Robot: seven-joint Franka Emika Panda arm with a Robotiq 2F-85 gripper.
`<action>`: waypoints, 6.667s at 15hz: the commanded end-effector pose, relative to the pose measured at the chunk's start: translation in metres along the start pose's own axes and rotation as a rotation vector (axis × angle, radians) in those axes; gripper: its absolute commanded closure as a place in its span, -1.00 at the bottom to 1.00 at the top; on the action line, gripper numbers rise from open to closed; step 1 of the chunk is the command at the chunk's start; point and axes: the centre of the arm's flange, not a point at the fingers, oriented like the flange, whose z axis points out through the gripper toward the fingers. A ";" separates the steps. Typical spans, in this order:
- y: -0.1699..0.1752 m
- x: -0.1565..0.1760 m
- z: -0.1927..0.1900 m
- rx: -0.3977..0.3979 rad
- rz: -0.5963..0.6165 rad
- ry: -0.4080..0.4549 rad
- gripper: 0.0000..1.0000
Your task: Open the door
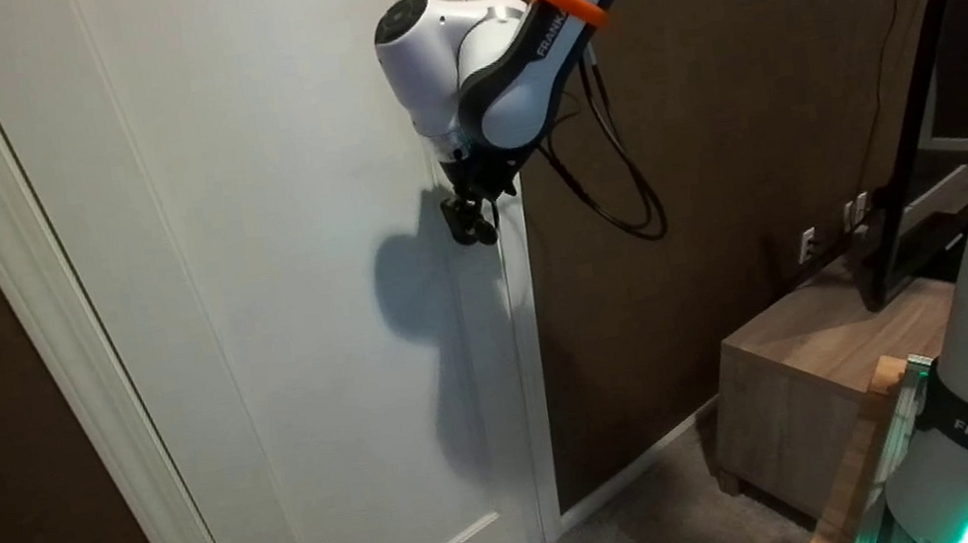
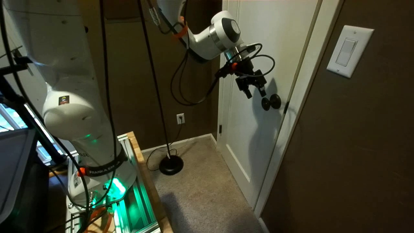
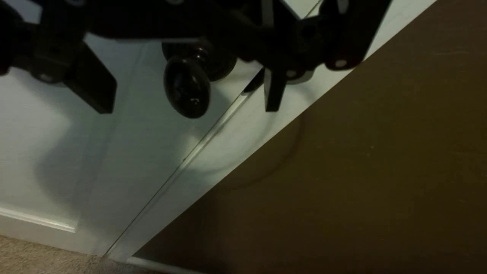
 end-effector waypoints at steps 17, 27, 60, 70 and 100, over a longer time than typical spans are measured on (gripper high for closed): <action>-0.035 0.037 0.057 -0.119 0.055 0.040 -0.23; -0.026 0.039 0.046 -0.071 0.092 0.002 0.69; 0.095 -0.050 0.100 1.107 0.244 -0.075 0.69; 0.086 -0.113 0.082 1.320 0.161 -0.252 -0.33; 0.245 -0.059 0.048 0.912 0.677 -0.088 -1.00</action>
